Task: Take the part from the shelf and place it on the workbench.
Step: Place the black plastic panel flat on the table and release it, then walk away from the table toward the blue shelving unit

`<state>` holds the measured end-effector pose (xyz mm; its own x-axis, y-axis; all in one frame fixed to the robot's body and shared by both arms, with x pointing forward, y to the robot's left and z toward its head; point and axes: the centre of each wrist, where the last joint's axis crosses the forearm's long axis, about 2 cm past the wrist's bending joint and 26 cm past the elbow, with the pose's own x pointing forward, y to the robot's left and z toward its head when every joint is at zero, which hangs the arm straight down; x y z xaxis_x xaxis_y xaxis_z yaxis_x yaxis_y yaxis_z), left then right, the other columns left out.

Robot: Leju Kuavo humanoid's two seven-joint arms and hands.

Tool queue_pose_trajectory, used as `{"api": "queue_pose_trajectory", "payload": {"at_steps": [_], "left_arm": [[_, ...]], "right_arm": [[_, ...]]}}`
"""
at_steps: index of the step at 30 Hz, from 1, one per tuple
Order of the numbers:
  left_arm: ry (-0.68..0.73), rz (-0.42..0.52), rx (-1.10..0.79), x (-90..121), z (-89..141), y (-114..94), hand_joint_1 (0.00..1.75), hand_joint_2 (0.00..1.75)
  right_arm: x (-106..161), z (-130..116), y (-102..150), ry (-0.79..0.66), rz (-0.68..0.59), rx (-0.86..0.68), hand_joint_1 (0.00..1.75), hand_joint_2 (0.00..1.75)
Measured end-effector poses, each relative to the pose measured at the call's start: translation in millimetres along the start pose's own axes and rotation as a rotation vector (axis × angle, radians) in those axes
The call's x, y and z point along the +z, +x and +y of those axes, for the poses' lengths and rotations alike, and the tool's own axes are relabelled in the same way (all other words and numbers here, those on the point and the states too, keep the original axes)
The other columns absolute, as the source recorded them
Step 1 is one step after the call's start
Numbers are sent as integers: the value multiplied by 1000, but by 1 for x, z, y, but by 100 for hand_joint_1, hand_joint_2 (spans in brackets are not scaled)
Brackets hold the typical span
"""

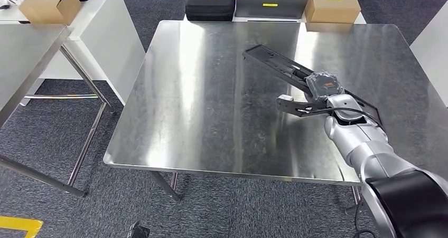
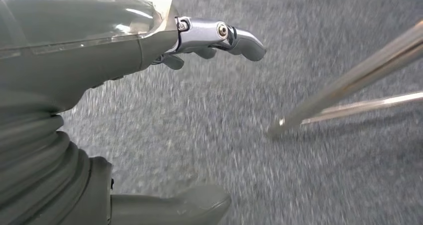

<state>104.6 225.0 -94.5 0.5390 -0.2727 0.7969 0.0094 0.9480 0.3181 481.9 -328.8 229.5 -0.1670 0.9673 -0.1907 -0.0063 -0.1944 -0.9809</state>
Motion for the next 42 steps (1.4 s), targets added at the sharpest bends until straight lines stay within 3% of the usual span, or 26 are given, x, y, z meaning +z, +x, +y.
{"api": "queue_pose_trajectory", "payload": {"at_steps": [3, 7, 13, 22, 30, 37, 42], "left_arm": [[21, 1, -6, 0, 2, 0, 0, 175], [27, 7, 12, 0, 1, 0, 0, 0], [16, 8, 21, 0, -1, 1, 0, 0], [21, 11, 20, 0, 1, 0, 0, 0], [29, 25, 46, 1, 1, -2, 0, 0], [62, 55, 77, 4, 1, -5, 0, 0], [80, 86, 111, 10, -4, -8, 0, 0]], "right_arm": [[2, 7, 8, -33, -142, -6, 0, 0], [2, 7, 17, -85, -285, -10, 0, 0], [7, 18, 18, -94, -316, -9, 0, 0], [1, 1, 9, -128, -262, -19, 0, 0], [-6, -26, -10, -123, -30, 41, 0, 0], [-10, -67, -43, -263, 155, 136, 0, 0], [3, -77, -87, -390, 276, 217, 0, 0]]}}
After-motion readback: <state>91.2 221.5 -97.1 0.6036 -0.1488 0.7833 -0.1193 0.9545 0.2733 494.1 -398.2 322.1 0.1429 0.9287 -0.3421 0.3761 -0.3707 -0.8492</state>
